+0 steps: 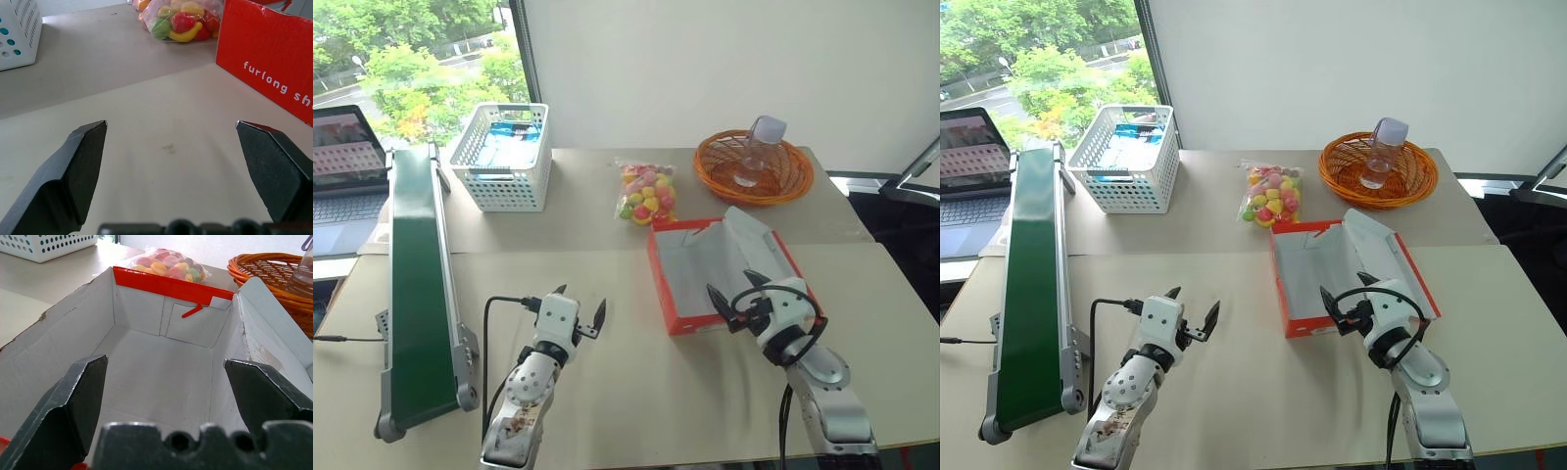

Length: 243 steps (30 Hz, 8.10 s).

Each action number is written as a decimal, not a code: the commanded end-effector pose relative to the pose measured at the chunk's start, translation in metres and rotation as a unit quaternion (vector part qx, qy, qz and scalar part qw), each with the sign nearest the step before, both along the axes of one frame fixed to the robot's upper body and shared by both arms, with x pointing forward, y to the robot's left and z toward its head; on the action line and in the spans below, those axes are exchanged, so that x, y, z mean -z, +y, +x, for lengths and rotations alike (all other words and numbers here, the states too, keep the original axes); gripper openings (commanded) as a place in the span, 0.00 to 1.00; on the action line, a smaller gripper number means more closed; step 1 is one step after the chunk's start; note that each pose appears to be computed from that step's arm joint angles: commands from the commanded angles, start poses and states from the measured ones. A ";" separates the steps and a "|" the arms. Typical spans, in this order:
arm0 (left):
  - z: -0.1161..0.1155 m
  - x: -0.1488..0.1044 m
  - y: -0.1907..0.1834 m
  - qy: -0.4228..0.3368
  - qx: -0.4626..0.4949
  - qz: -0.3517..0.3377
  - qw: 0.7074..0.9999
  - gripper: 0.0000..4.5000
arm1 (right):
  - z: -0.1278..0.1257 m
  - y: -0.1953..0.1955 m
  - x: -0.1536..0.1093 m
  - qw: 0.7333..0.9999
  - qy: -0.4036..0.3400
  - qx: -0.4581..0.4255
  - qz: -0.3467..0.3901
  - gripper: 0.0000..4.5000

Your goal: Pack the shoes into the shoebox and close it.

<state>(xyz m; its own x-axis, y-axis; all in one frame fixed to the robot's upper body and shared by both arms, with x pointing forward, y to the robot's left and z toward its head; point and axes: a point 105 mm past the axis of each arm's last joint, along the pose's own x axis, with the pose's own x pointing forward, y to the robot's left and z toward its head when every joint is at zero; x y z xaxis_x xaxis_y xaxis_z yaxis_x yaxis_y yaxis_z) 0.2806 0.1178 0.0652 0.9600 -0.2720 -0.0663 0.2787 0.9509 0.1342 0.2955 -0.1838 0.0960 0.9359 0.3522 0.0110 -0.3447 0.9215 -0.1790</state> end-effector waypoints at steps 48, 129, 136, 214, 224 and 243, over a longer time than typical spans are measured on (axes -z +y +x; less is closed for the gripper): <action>0.006 -0.122 0.133 -0.097 -0.306 0.043 0.946 1.00 | 0.079 0.123 -0.090 0.927 -0.046 -0.369 -0.043 0.99; -0.024 -0.069 0.241 -0.023 -0.420 -0.040 0.906 1.00 | 0.069 0.155 -0.113 0.885 -0.047 -0.462 -0.047 0.99; -0.017 -0.072 0.245 -0.016 -0.401 -0.035 0.915 1.00 | 0.057 0.161 -0.113 0.867 -0.034 -0.495 -0.055 0.99; 0.085 -0.150 -0.039 -0.073 0.162 -0.078 0.981 0.62 | 0.100 0.090 -0.147 0.876 0.181 -0.236 0.379 1.00; 0.082 -0.142 -0.056 -0.057 0.173 -0.091 0.979 0.62 | 0.105 0.089 -0.146 0.875 0.175 -0.224 0.392 0.94; 0.076 -0.126 -0.047 -0.008 0.174 -0.110 0.978 0.71 | 0.111 0.090 -0.154 0.878 0.148 -0.230 0.393 0.07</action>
